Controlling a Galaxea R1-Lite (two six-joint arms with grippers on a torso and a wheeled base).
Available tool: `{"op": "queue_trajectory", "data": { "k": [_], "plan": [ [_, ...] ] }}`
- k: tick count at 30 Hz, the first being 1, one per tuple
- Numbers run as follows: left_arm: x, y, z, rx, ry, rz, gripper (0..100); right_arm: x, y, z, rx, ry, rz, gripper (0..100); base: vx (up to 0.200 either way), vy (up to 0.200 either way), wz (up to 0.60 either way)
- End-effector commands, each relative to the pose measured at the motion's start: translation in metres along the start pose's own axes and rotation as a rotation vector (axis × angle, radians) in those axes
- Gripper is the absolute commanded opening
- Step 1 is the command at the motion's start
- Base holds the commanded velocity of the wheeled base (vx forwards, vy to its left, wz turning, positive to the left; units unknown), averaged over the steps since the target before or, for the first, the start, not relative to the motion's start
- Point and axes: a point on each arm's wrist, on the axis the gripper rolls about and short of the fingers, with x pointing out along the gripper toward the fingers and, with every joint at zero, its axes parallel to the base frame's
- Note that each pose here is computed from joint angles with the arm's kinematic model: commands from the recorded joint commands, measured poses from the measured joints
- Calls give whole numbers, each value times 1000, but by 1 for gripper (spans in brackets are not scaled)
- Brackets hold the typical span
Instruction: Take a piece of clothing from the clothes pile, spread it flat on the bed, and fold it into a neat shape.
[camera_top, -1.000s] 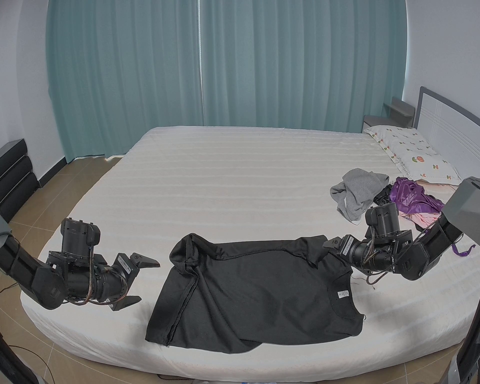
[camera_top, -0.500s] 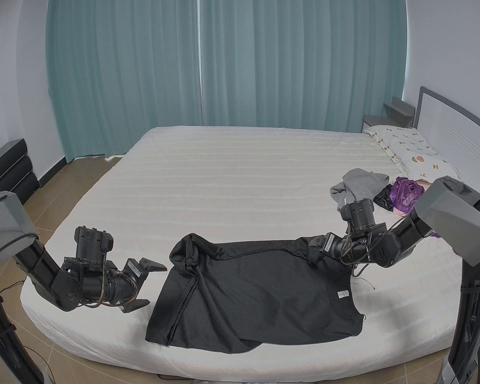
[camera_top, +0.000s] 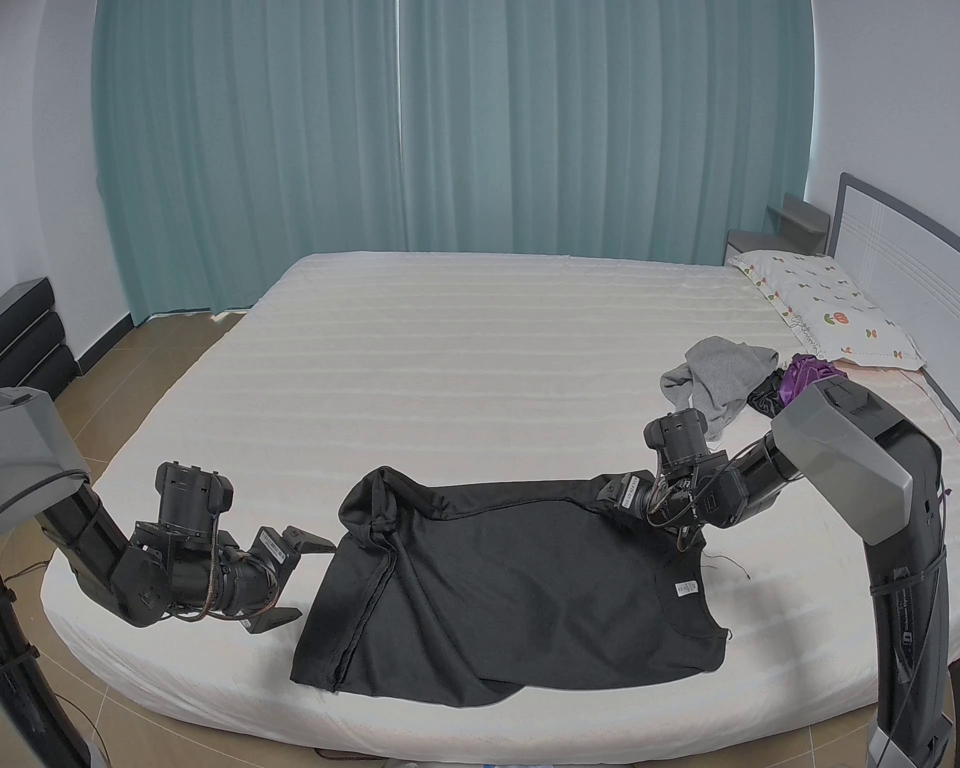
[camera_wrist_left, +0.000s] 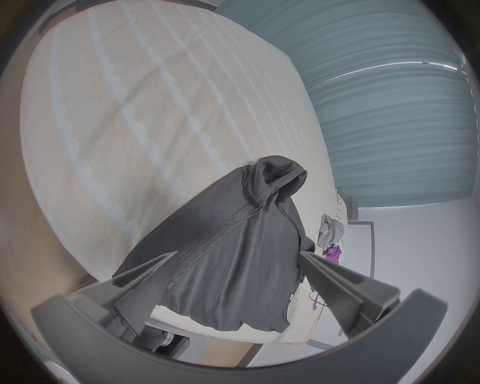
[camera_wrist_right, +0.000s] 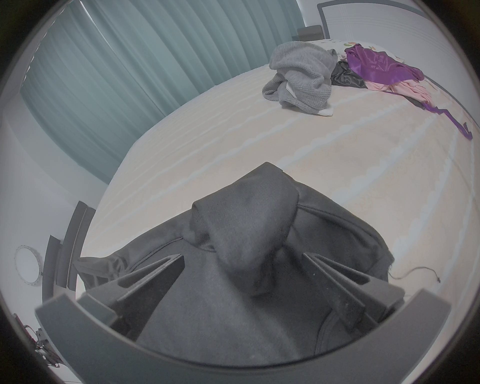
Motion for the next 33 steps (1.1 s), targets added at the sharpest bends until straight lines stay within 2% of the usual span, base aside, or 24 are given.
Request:
{"op": "queue_trajectory", "data": {
  "k": [1, 4, 5, 10, 13, 17, 19, 22, 24, 26, 30, 33],
  "plan": [
    [1, 1, 0, -1, 2, 4, 100, 16, -2, -2, -11, 7, -10, 100, 0, 0, 0],
    [1, 1, 0, -1, 2, 4, 100, 20, 0, -1, -26, 3, -5, 100, 0, 0, 0],
    [1, 1, 0, -1, 2, 4, 100, 21, 0, -1, -26, 4, -6, 0, 0, 0, 0],
    [2, 1, 0, -2, 3, 6, 100, 26, 2, 1, -40, 4, -15, 0, 0, 0, 0],
    [2, 1, 0, -2, 3, 6, 100, 26, 5, 12, -29, -53, -31, 0, 0, 0, 0],
    [2, 1, 0, -2, 2, 6, 100, 19, 9, 28, -1, -102, -5, 0, 0, 0, 0],
    [2, 1, 0, -2, 3, 6, 100, 17, 12, 43, 17, -158, 19, 0, 0, 0, 0],
    [1, 2, 0, -1, 4, 7, 100, 21, 19, 70, 63, -305, 54, 0, 0, 0, 0],
    [1, 2, 0, 1, 4, 7, 100, 23, 21, 74, 78, -339, 60, 0, 0, 0, 0],
    [1, 2, 0, 1, 2, 8, 100, 39, 27, 83, 120, -449, 84, 0, 0, 0, 0],
    [1, 2, 0, -1, 4, 8, 100, 65, 24, 77, 132, -511, 60, 0, 0, 0, 0],
    [1, 2, 0, -1, 2, 8, 100, 77, 18, 66, 118, -488, 37, 0, 0, 0, 0]
  ]
}}
